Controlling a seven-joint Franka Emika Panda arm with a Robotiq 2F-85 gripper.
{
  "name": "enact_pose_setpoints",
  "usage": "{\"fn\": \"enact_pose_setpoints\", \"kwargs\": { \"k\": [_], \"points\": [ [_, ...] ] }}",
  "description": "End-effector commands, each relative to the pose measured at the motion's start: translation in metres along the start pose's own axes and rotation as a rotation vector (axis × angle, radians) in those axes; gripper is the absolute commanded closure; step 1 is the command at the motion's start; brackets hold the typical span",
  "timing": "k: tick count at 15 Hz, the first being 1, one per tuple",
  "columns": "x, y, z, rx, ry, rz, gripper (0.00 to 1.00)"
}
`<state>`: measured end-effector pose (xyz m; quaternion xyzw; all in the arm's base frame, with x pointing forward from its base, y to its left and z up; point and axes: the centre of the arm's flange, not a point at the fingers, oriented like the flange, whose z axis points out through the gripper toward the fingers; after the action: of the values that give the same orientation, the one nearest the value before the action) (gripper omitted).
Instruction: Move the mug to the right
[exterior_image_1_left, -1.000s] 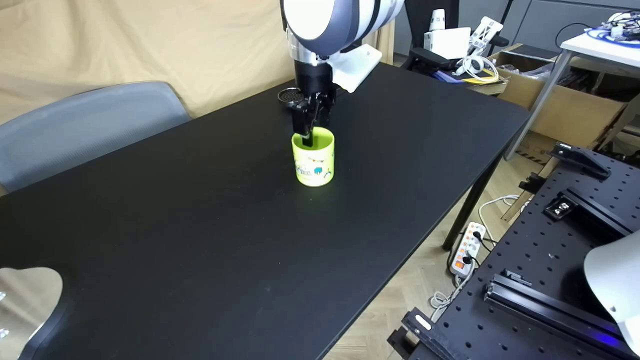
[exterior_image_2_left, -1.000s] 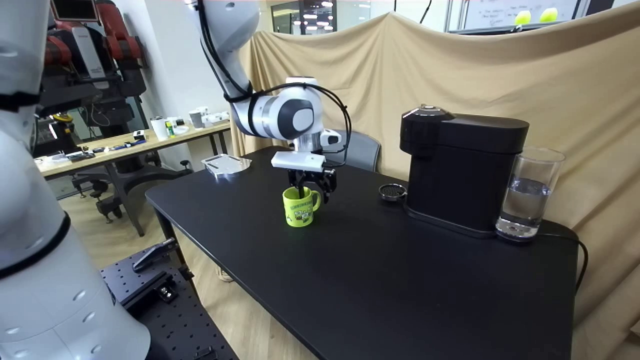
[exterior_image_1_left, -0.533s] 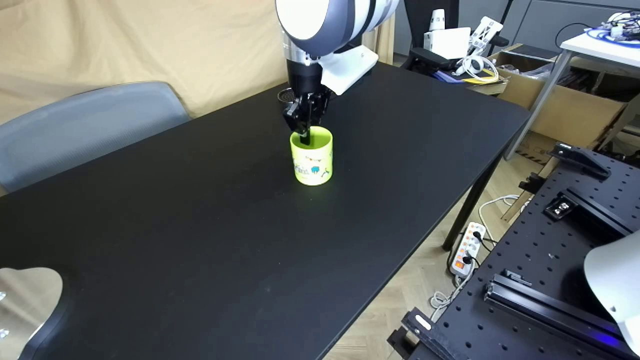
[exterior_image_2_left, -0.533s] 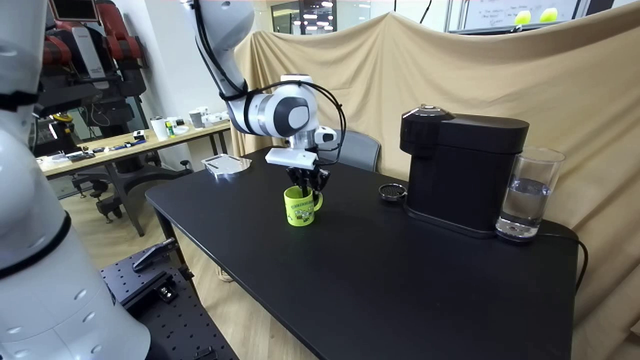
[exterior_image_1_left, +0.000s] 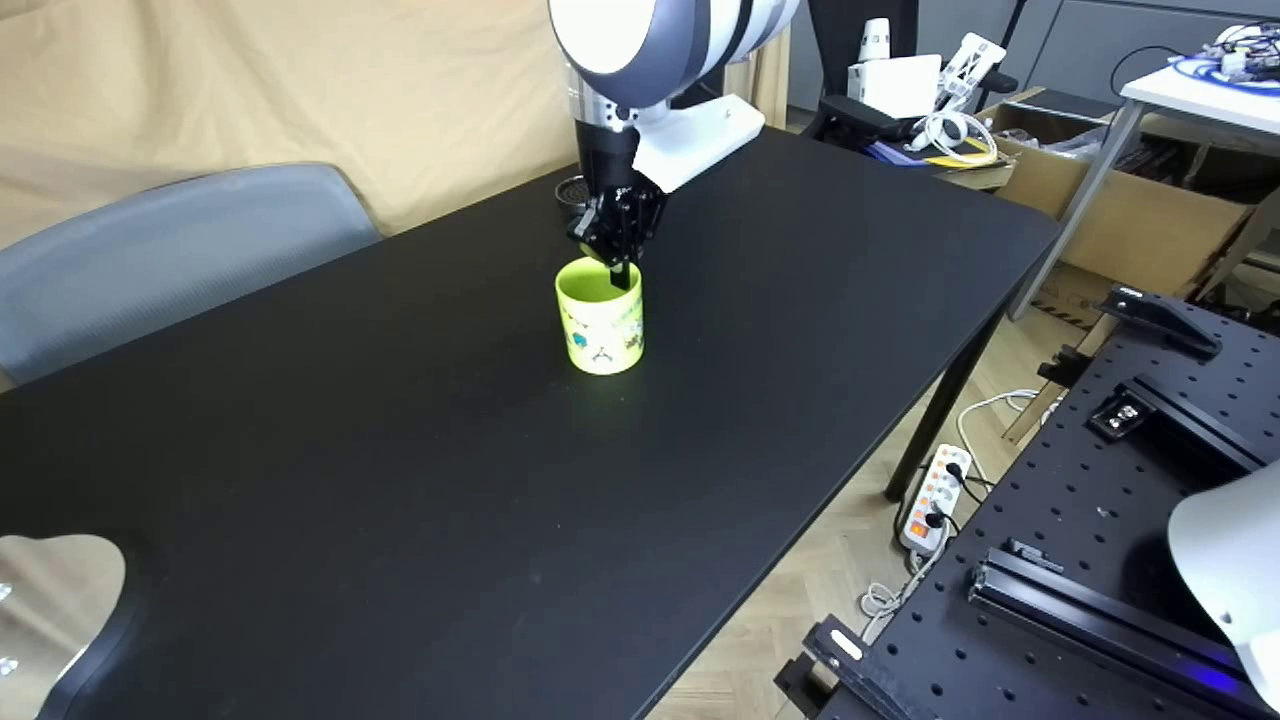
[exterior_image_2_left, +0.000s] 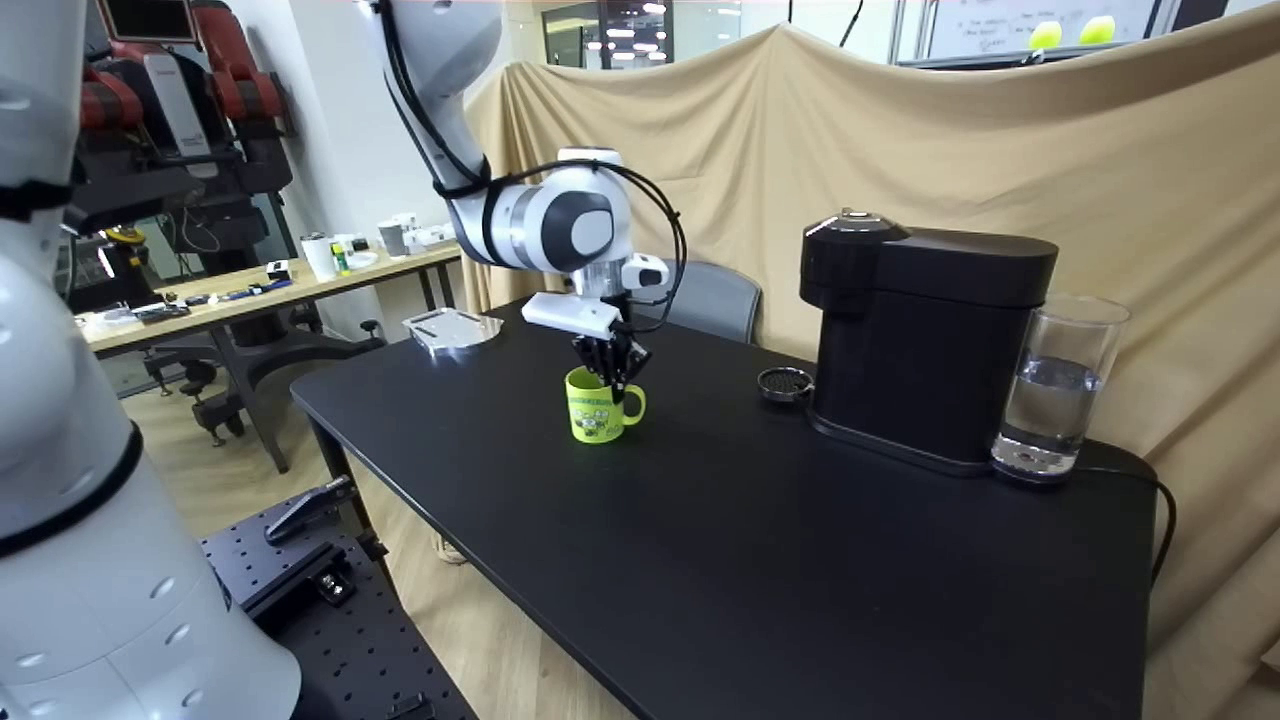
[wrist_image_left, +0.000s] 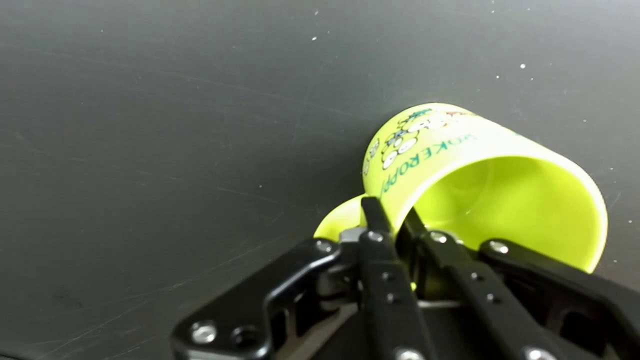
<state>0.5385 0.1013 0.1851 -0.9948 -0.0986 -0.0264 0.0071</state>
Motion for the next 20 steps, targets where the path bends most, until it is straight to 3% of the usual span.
{"fn": "enact_pose_setpoints", "kwargs": {
  "k": [1,5,12,20],
  "points": [
    [-0.004,0.003,-0.017,-0.008,-0.016,0.03,0.98],
    [-0.008,0.026,-0.037,-0.058,-0.015,0.058,0.98],
    [-0.032,0.107,-0.07,-0.139,0.073,0.225,0.98],
    [-0.078,0.202,-0.053,-0.154,0.114,0.442,0.98]
  ]
}}
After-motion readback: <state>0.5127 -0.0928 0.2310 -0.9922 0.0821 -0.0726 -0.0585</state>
